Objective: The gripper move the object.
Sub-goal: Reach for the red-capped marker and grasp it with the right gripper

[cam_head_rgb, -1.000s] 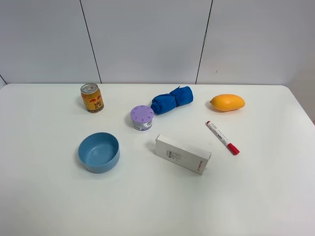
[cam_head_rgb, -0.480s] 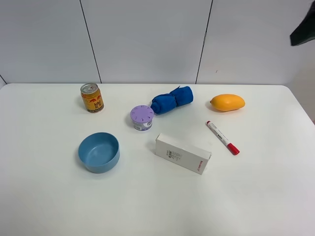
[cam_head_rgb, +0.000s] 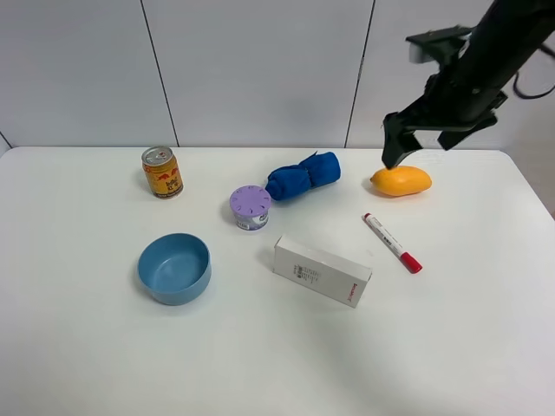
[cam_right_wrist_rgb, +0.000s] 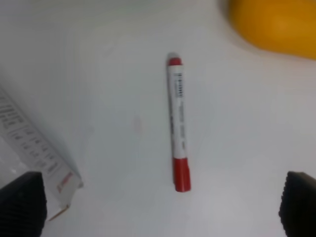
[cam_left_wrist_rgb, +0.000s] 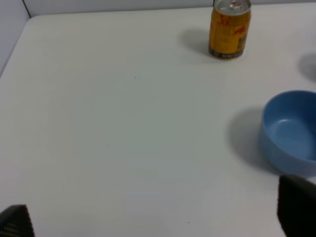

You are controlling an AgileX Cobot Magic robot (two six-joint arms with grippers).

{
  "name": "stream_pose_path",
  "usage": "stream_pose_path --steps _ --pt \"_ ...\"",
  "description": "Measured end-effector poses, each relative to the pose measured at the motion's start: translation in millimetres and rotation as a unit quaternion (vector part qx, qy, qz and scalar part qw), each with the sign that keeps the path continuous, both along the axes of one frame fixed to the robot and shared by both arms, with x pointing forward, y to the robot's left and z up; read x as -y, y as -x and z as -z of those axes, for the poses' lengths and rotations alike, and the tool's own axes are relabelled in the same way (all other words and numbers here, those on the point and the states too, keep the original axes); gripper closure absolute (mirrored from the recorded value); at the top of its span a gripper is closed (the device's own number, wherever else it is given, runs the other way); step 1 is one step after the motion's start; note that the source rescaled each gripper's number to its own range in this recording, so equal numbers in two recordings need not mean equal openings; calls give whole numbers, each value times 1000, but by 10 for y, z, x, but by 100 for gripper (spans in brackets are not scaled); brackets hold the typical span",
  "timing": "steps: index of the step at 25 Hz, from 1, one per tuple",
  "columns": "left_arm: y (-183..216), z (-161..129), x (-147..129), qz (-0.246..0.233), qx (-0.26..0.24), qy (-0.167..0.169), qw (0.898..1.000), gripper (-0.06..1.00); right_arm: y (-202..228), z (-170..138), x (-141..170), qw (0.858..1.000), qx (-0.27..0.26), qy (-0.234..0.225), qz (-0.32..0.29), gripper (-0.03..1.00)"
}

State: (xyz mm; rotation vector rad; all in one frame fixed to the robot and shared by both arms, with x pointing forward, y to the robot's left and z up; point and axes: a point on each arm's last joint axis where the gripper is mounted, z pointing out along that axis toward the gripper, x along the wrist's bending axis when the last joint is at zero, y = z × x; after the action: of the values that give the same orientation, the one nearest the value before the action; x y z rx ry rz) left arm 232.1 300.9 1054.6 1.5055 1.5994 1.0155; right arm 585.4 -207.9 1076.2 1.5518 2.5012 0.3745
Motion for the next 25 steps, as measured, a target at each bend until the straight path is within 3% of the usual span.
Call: stream_pose_path --steps 9,25 --pt "0 0 0 0 0 0 1000 -6 -282 708 -13 995 -80 55 -1 4" --pt "0 0 0 0 0 0 1000 -6 -516 1586 -21 986 -134 98 -15 5"
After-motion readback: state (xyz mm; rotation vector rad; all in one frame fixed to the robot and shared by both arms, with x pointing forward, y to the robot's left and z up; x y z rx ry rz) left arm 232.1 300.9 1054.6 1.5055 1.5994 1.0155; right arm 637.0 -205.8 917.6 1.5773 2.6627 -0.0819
